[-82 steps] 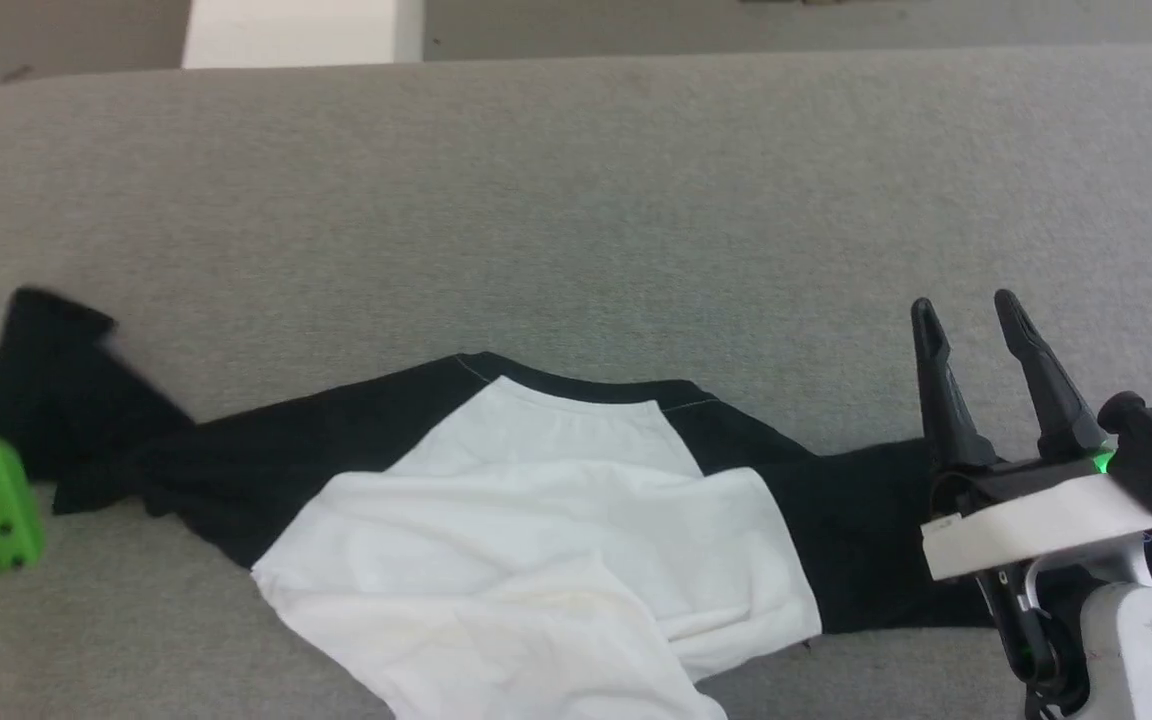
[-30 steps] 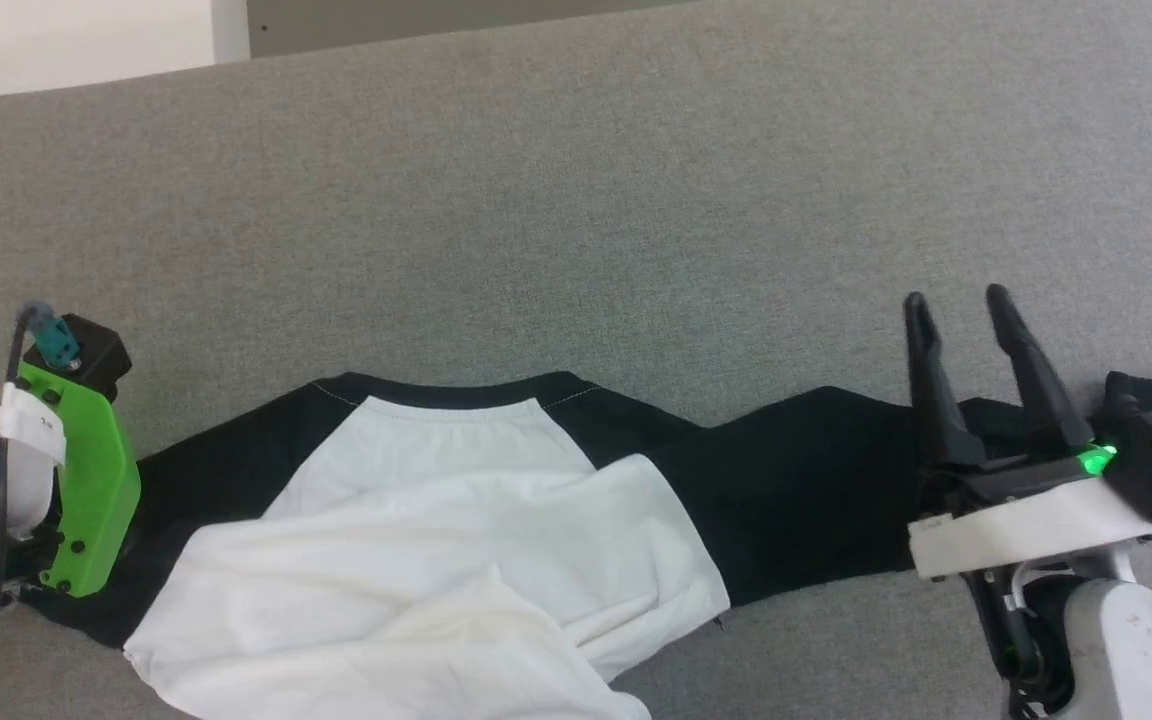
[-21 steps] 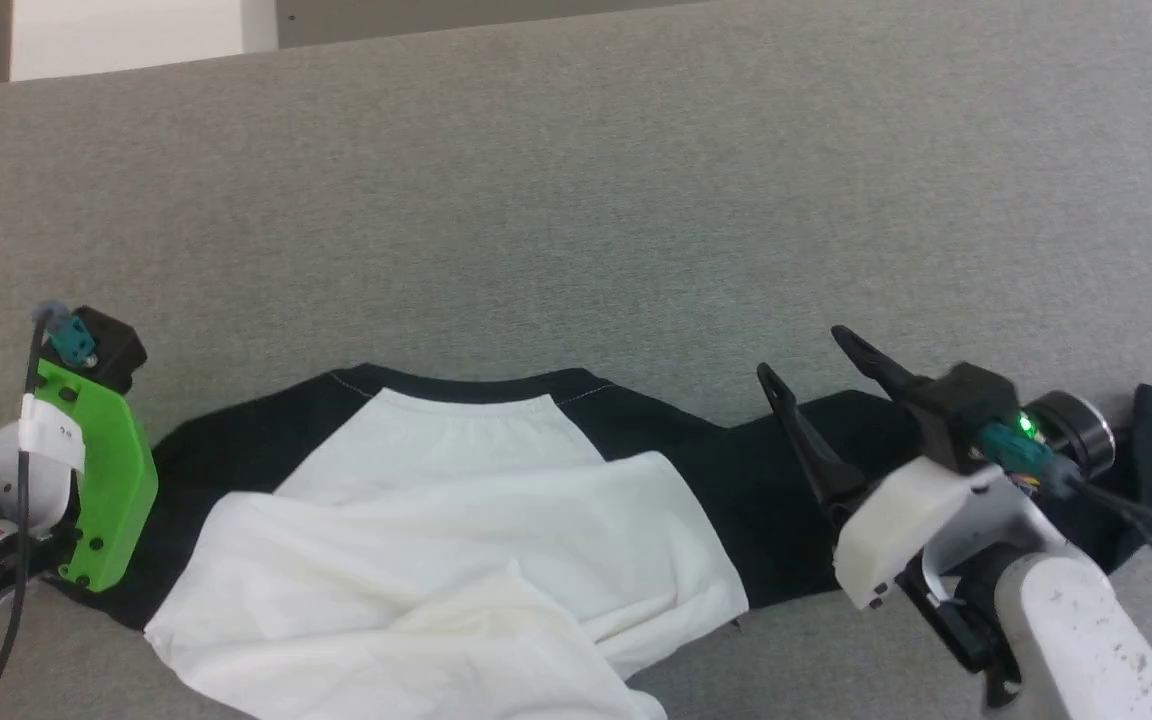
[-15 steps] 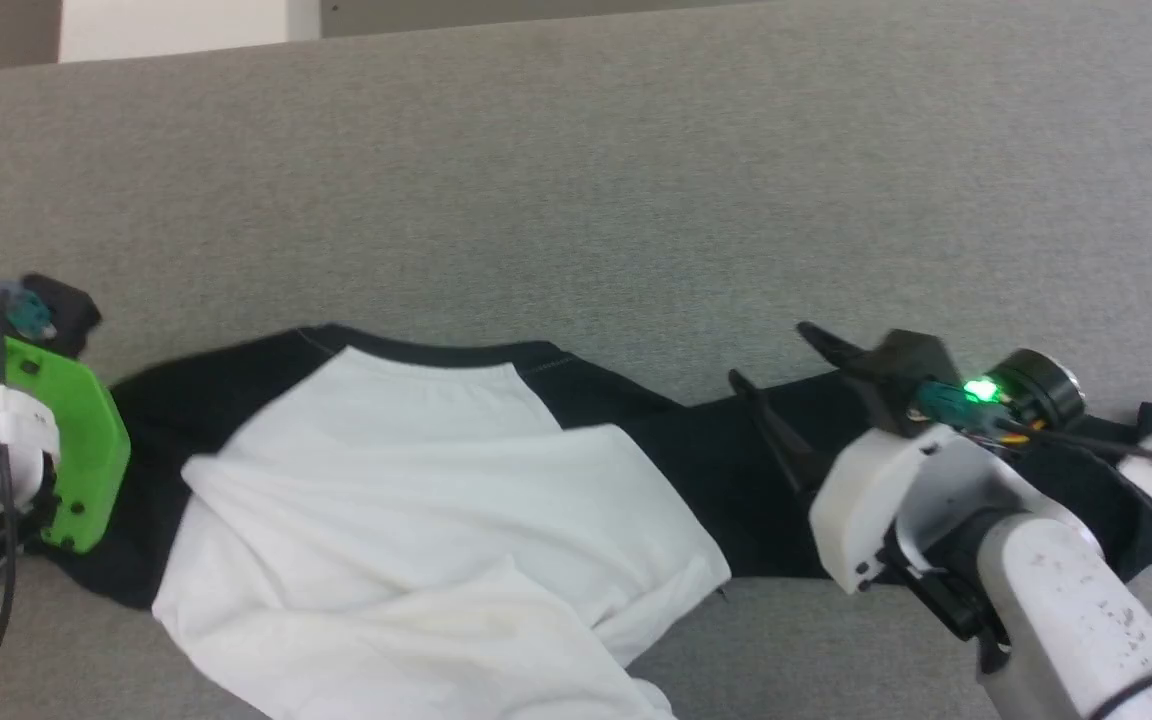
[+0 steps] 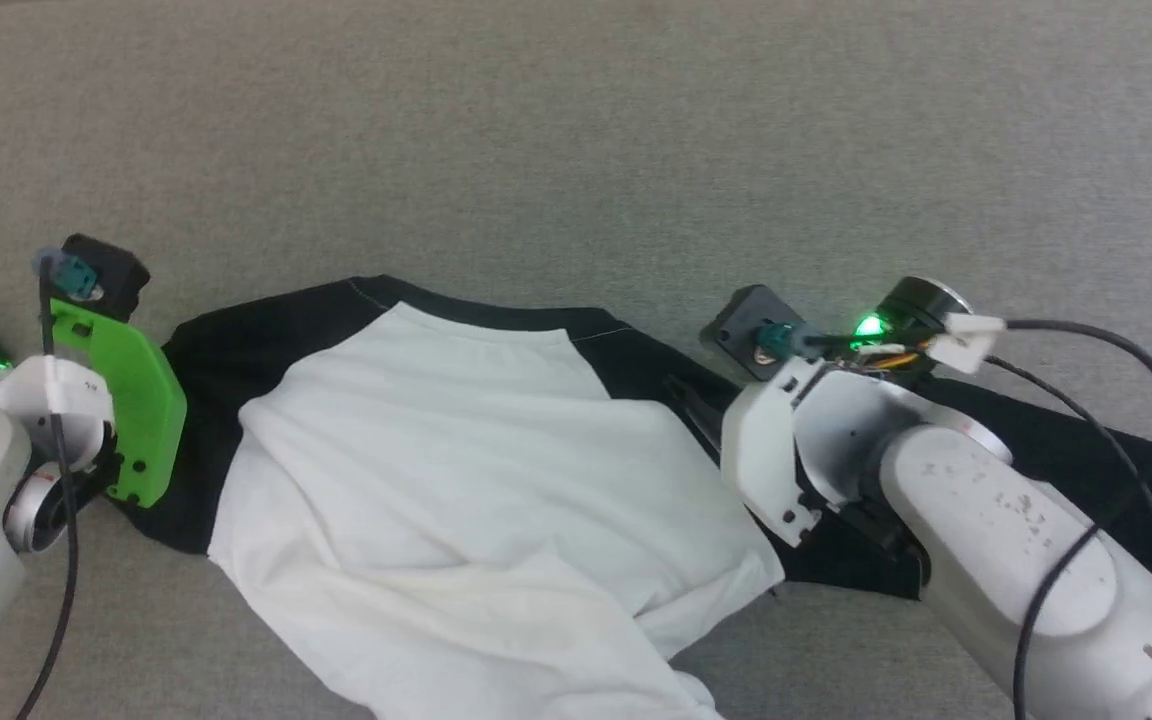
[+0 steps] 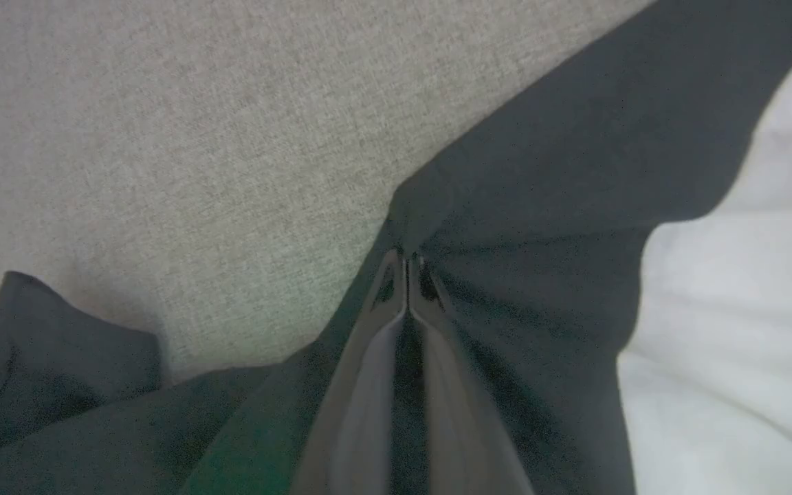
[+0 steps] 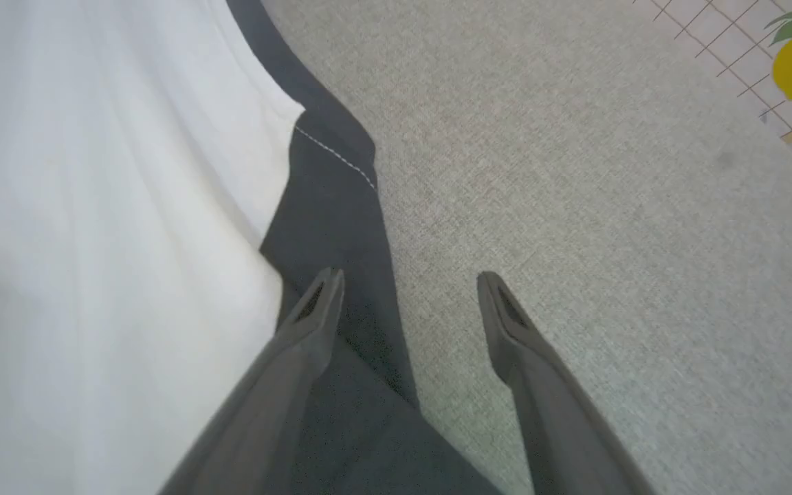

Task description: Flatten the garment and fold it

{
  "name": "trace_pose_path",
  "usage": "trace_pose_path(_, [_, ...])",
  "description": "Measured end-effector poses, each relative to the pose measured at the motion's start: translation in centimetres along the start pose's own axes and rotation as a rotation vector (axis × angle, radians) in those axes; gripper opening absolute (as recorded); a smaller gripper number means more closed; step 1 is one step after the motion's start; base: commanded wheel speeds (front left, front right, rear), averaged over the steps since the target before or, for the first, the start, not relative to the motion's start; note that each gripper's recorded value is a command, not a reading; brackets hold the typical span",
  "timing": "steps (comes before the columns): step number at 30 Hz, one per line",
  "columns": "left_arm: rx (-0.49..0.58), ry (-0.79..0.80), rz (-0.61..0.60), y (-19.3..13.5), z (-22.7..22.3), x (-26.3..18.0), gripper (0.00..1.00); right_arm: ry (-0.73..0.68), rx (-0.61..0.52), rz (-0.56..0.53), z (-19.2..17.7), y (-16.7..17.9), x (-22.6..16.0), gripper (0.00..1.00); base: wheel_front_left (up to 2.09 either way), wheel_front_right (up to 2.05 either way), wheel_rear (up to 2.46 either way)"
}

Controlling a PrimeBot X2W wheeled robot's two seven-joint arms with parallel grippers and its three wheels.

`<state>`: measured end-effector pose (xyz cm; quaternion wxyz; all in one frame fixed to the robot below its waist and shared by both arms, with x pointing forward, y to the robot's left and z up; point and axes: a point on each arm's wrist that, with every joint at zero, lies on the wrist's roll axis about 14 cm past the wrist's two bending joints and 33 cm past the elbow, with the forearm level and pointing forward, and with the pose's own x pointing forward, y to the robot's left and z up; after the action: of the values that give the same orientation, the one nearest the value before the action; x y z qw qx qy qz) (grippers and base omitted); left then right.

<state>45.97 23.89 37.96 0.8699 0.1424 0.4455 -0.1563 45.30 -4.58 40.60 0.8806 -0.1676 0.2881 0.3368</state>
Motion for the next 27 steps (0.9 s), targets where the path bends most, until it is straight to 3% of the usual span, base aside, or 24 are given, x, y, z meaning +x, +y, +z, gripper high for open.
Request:
trace_pose_path(8, [-0.020, -0.001, -0.007, 0.2, -0.3, 0.6, 0.00, 0.246, -0.042, 0.080, -2.9, 1.1, 2.2, 1.00, 0.00, 0.00, 0.00])
trace_pose_path(9, [-0.020, 0.001, -0.009, 0.2, -0.4, 0.7, 0.00, 0.273, -0.037, 0.088, -3.1, 1.1, 2.2, 0.96, 0.00, 0.00, 0.00])
trace_pose_path(10, [-0.020, -0.001, -0.011, 0.2, -0.4, 0.8, 0.00, 0.293, -0.029, 0.095, -3.2, 1.2, 2.2, 0.70, 0.00, 0.00, 0.00])
trace_pose_path(11, [-0.022, -0.001, -0.012, 0.2, -0.4, 0.9, 0.00, 0.316, -0.023, 0.104, -3.3, 1.3, 2.1, 0.37, 0.00, 0.00, 0.00])
trace_pose_path(13, [-0.026, -0.001, -0.015, 0.2, -0.4, 1.0, 0.00, 0.350, -0.017, 0.121, -3.4, 1.5, 1.9, 0.00, 0.00, 0.00, 0.00])
trace_pose_path(19, [-0.026, -0.054, -0.019, 0.1, 0.8, 0.8, 0.00, 0.303, -0.002, 0.079, -2.6, -0.1, 1.1, 0.00, 0.00, 0.00, 0.00])
trace_pose_path(27, [0.008, -0.330, 0.036, 1.0, 8.0, -2.0, 0.00, 0.051, -0.005, -0.160, 3.5, -7.2, -1.3, 0.00, 0.00, 0.00, 0.00])
